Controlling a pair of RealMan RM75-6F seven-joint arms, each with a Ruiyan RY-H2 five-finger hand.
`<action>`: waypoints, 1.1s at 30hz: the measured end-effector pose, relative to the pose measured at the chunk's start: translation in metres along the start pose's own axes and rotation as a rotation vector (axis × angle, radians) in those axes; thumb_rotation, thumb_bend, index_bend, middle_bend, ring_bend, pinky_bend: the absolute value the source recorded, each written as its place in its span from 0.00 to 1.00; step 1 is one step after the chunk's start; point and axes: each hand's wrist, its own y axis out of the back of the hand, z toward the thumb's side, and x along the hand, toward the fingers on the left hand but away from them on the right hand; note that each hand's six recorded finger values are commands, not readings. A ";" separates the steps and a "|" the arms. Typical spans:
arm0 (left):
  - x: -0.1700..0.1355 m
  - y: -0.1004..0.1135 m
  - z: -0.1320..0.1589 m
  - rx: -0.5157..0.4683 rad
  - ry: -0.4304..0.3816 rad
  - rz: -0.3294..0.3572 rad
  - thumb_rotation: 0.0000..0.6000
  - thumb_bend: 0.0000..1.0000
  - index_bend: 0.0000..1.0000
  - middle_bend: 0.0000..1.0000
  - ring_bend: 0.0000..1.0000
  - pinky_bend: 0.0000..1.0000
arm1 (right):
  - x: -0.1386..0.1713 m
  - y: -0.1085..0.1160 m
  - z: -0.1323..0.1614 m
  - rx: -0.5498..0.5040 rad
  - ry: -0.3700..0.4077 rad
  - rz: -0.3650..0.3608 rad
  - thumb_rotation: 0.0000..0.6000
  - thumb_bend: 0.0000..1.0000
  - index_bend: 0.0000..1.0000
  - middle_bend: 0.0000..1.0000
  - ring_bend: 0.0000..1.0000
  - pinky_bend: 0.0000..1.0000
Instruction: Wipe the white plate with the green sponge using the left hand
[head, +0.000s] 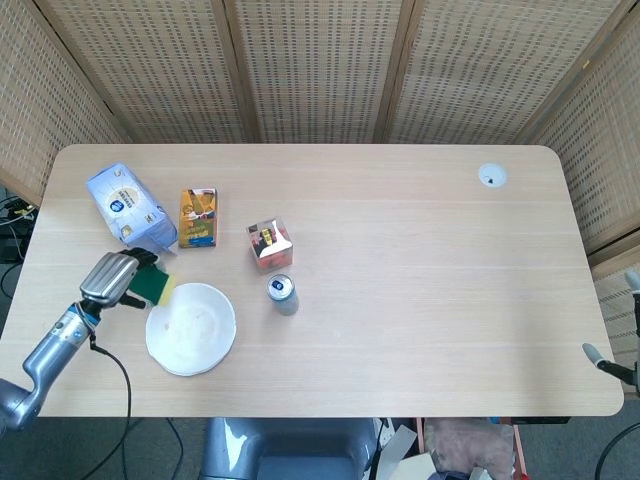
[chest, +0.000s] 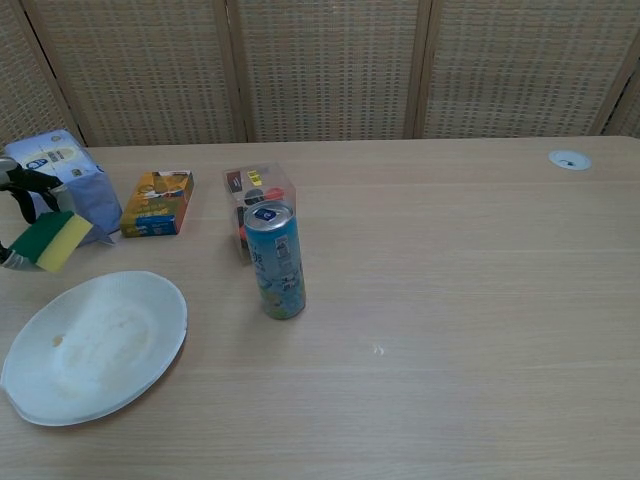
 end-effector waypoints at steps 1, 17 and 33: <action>-0.003 -0.002 0.008 -0.038 -0.013 -0.007 1.00 0.03 0.47 0.44 0.31 0.40 | 0.000 0.001 -0.001 -0.006 0.001 0.001 1.00 0.00 0.00 0.00 0.00 0.00; -0.033 -0.036 0.012 -0.354 0.121 -0.136 1.00 0.03 0.47 0.44 0.31 0.40 | 0.002 0.003 -0.003 -0.029 0.008 0.011 1.00 0.00 0.00 0.00 0.00 0.00; -0.021 -0.057 -0.001 -0.344 0.196 -0.188 1.00 0.04 0.47 0.44 0.31 0.40 | 0.002 0.003 -0.004 -0.029 0.004 0.011 1.00 0.00 0.00 0.00 0.00 0.00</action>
